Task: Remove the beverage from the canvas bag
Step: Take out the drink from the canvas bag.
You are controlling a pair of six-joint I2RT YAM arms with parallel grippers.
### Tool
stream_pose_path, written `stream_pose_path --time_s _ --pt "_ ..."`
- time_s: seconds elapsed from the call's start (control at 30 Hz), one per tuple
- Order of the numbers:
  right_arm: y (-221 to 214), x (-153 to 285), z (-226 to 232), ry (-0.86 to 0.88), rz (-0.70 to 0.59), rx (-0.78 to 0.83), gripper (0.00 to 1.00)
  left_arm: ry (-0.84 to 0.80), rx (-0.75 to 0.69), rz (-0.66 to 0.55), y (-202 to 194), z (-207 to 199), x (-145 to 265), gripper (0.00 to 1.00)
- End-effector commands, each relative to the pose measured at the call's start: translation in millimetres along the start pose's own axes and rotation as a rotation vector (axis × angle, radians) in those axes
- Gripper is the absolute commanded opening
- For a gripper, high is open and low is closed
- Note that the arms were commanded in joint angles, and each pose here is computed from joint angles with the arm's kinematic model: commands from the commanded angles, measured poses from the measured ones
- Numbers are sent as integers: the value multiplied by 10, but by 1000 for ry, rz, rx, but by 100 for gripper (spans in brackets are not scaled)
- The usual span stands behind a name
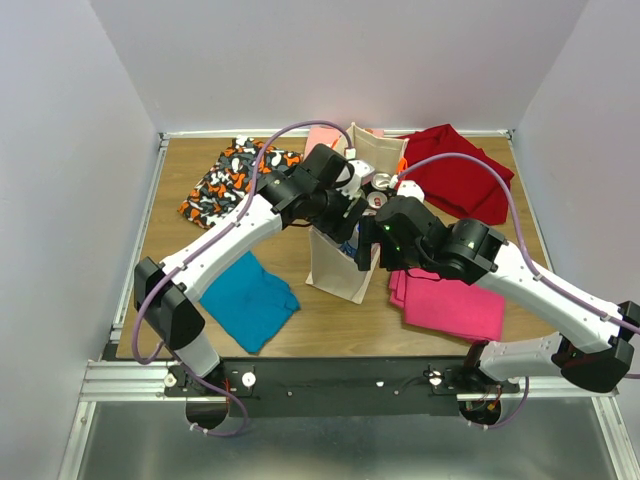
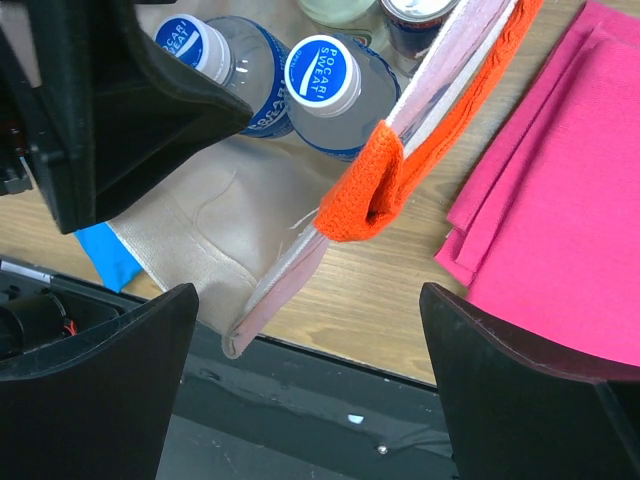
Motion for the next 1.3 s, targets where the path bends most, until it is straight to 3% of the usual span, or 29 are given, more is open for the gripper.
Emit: stream_pose_path --time_s 0.0,0.63,0.97,1.07,1.13,1.2,1.27 --pt "-71 39 -99 -43 20 38 100 35 6 48 -60 18 -49 76" --pt "-72 40 -88 -32 22 48 100 58 27 83 -200 12 -105 72" --pt "-86 34 -102 -35 27 40 100 25 18 99 -246 -13 -130 38" --pt "-87 35 -109 -37 25 40 100 19 18 109 -276 -25 -142 23" --pt "-89 36 -110 -39 26 39 100 14 19 110 -288 -37 -146 7" --pt "-89 36 -107 -37 26 37 100 13 18 105 -286 -42 -143 0" --pt "-90 36 -103 -35 26 39 100 13 17 93 -270 -58 -137 0"
Point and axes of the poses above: each gripper's point midway between its finger pads, its own x axis back along the fingers, its own z axis along the line the jaws close on, y = z × x, the point moved 9 cm from there along x, back along the fingers, and after that the axes turned 12 degrees about -x, right-handed, at the moved point
